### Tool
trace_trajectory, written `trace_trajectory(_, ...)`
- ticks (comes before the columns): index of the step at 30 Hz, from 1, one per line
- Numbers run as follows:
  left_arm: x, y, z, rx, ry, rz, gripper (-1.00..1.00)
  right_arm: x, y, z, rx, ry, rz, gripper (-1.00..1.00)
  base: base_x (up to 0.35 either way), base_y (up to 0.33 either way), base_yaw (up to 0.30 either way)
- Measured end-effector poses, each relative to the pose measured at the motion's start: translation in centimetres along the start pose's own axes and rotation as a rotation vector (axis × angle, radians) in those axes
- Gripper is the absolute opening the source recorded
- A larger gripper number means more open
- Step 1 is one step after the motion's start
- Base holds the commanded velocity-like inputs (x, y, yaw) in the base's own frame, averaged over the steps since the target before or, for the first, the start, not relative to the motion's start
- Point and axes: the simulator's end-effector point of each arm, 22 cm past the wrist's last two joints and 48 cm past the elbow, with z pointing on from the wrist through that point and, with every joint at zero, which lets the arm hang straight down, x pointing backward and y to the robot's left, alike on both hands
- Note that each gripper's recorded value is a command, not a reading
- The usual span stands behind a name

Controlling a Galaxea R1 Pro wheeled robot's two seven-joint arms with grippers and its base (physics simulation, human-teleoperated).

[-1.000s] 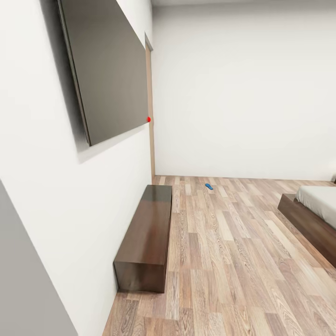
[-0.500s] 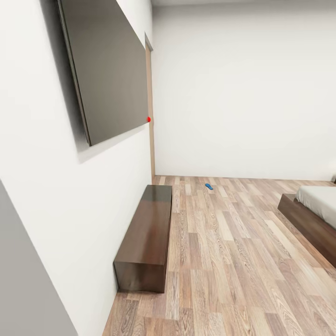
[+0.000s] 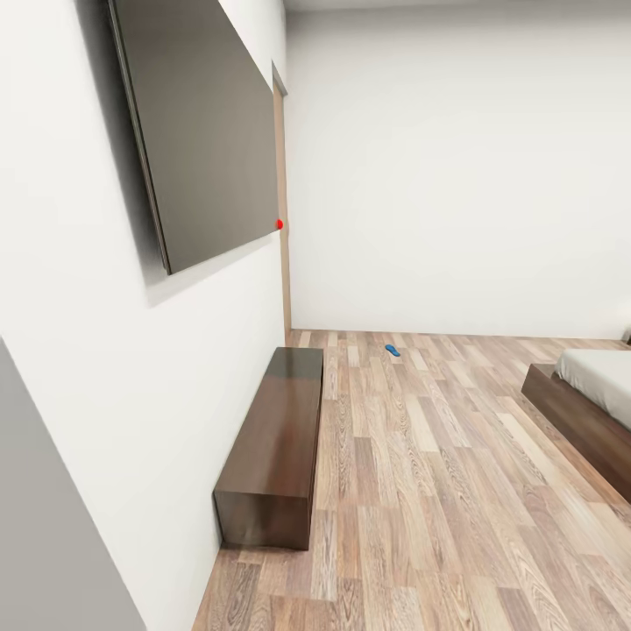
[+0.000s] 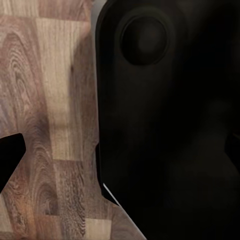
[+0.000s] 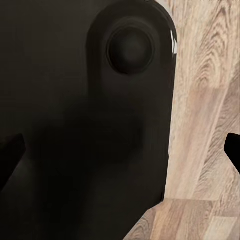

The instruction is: In the bedroom, move the book from the bed onto either nightstand, and place the two sandals side by side next to the bed.

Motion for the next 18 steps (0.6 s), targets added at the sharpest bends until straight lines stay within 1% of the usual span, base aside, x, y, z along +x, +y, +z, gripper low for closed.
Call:
trace_trajectory(9,0.1,-0.2,0.0,0.003,0.002,-0.009,1.0,-0.1,0.0,0.0,0.001,0.0,0.003,1.0,0.0,0.0,0.0)
trace_trajectory(18,0.1,-1.6,0.0,0.022,0.002,-0.01,1.0,0.0,0.1,0.0,-0.001,0.008,0.003,1.0,0.0,0.0,0.0)
